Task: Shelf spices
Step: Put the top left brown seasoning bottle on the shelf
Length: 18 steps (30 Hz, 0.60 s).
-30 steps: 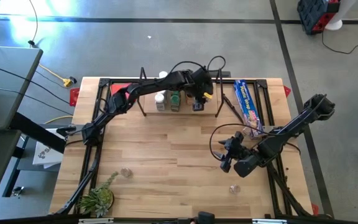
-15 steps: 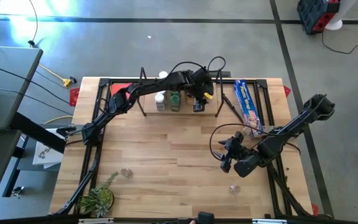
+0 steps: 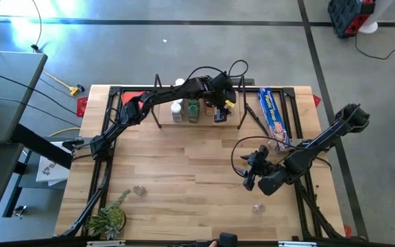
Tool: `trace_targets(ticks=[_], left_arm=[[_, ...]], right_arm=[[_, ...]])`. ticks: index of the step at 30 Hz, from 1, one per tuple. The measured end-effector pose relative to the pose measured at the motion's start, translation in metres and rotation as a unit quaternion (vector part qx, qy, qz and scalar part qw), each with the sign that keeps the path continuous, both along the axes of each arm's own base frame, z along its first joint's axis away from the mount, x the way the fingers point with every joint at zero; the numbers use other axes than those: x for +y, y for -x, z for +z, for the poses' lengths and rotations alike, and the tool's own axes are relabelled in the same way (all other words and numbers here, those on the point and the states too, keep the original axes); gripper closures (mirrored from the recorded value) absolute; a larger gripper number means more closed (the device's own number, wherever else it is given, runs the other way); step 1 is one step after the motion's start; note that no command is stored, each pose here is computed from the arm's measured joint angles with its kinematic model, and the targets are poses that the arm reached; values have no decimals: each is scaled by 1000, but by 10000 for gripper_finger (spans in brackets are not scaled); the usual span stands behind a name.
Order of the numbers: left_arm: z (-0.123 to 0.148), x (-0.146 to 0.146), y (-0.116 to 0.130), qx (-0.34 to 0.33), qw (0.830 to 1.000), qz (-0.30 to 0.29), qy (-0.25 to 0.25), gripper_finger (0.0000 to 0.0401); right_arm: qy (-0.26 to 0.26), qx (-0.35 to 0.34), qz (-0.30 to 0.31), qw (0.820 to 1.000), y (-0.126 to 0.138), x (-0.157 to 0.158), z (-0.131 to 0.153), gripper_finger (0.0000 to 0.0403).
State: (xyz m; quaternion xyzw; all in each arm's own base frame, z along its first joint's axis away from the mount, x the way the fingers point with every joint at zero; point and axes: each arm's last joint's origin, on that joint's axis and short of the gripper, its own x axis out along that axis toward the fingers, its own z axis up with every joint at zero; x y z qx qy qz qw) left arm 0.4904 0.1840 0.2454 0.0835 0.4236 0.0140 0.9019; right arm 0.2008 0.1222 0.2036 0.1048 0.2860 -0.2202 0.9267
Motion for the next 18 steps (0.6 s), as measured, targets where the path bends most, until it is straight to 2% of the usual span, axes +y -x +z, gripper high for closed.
trace_targets(ticks=[5, 12, 15, 18], left_arm=[[0, 1, 0, -2, 1000, 2, -3, 151], [1, 0, 0, 3, 1000, 13, -19, 146], [20, -9, 9, 21, 999, 17, -31, 146], [54, -24, 25, 22, 999, 16, -31, 146]], right_arm=[[-3, -4, 0, 1000, -1, 0, 0, 149], [-2, -4, -2, 1000, -2, -1, 1, 149], [5, 3, -9, 1000, -11, -11, 7, 149], [13, 30, 20, 999, -30, -29, 25, 150]])
